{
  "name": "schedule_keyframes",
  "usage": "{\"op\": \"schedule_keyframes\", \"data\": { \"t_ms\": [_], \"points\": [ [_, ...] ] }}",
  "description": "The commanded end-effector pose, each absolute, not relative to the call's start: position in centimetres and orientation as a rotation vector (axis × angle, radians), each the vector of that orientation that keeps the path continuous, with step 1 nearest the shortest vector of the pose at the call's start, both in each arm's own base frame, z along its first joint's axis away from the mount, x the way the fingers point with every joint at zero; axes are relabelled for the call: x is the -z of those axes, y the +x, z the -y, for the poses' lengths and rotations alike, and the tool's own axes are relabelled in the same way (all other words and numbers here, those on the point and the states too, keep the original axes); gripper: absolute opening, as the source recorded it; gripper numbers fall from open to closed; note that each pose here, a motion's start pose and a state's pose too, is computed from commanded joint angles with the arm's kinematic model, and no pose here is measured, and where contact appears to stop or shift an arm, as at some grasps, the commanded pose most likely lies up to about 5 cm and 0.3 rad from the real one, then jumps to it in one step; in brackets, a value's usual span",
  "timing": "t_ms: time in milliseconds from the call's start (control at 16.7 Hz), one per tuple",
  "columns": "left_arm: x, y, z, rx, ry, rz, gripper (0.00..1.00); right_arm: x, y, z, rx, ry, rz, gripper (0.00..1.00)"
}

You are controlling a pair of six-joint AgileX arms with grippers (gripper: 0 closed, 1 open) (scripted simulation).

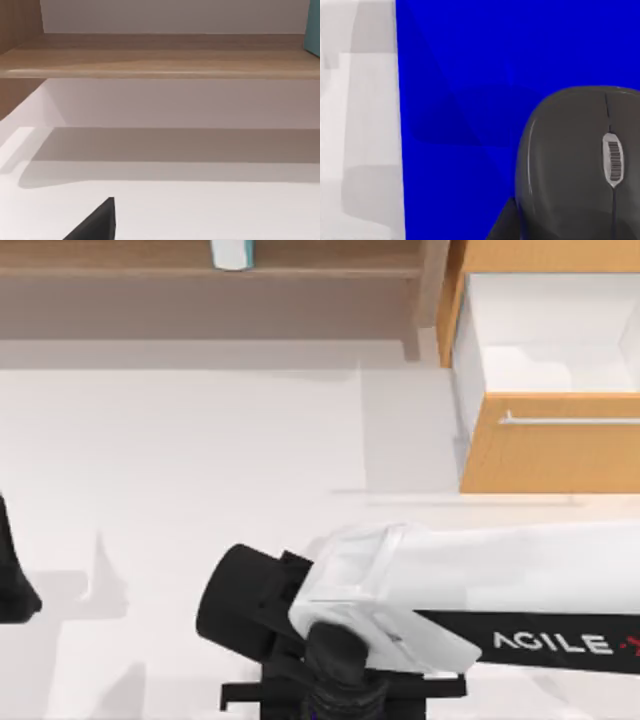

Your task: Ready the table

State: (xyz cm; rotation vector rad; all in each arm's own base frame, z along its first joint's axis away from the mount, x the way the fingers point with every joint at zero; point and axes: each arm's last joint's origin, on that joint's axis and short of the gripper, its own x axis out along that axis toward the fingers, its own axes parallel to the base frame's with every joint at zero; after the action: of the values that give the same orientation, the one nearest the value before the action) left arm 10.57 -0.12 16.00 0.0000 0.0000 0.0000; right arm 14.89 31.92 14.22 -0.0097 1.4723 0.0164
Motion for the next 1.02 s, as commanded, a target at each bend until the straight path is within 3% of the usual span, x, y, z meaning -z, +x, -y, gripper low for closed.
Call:
{"op": "schedule_keyframes", "data": {
  "t_ms": [480,1020],
  "points": [
    [-16.0,10.57,0.12,0.0,0.0,0.0,1.0,-14.22,14.89,-31.92,-0.016,-0.01,-1.472,0.98],
    [-16.0,10.57,0.12,0.0,0.0,0.0,1.0,-14.25,14.91,-31.91,-0.017,-0.008,-1.472,1.0]
  ]
}}
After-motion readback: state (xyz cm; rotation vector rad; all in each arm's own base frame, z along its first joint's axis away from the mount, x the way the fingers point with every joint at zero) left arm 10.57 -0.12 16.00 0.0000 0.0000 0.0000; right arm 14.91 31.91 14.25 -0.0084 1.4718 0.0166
